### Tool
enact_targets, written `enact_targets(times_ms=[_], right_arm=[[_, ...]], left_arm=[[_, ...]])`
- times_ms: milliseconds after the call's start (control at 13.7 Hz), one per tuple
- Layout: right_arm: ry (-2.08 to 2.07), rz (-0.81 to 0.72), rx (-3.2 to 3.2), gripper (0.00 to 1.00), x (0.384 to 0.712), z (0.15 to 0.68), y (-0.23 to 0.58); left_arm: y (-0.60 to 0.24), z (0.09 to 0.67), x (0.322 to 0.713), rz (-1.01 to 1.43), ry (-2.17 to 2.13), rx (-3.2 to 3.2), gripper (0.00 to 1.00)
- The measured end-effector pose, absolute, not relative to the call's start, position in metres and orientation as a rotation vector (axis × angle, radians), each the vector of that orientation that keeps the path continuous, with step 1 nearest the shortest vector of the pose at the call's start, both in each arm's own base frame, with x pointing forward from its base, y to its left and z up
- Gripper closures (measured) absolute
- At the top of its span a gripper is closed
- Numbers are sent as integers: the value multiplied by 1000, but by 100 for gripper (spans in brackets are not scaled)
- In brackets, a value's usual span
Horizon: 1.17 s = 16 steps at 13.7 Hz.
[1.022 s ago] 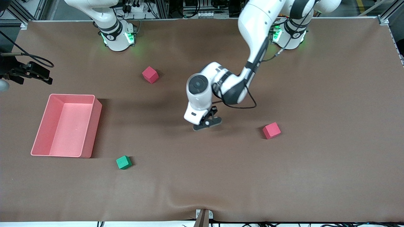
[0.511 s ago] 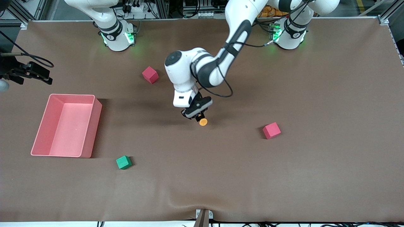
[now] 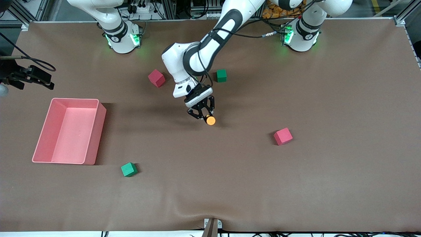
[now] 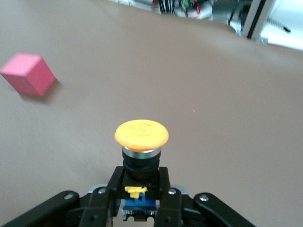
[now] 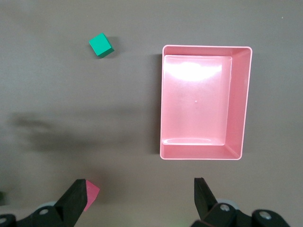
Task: Place and upright button with both arms
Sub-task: 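Lower the button upright onto the table and open the left gripper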
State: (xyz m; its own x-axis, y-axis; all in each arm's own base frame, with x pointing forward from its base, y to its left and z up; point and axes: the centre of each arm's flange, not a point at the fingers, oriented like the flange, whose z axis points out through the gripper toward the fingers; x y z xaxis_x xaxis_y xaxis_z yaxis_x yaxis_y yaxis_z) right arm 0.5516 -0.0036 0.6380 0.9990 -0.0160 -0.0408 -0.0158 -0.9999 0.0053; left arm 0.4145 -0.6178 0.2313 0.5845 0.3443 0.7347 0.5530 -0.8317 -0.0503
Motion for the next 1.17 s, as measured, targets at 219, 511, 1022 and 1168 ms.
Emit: enact_targets(times_ms=[219, 511, 1022, 1168], right_arm=[[-22, -68, 3136, 0, 552, 637, -2], [4, -89, 3135, 0, 560, 625, 7], [25, -167, 3129, 0, 578, 587, 15], [26, -171, 3129, 0, 580, 584, 16]], left_arm=[[-626, 215, 395, -1211, -757, -2498, 67], [-633, 187, 375, -1386, -849, -2447, 67], [-624, 131, 359, -1506, -819, -2348, 67], [-619, 117, 359, -1513, -803, -2322, 67]])
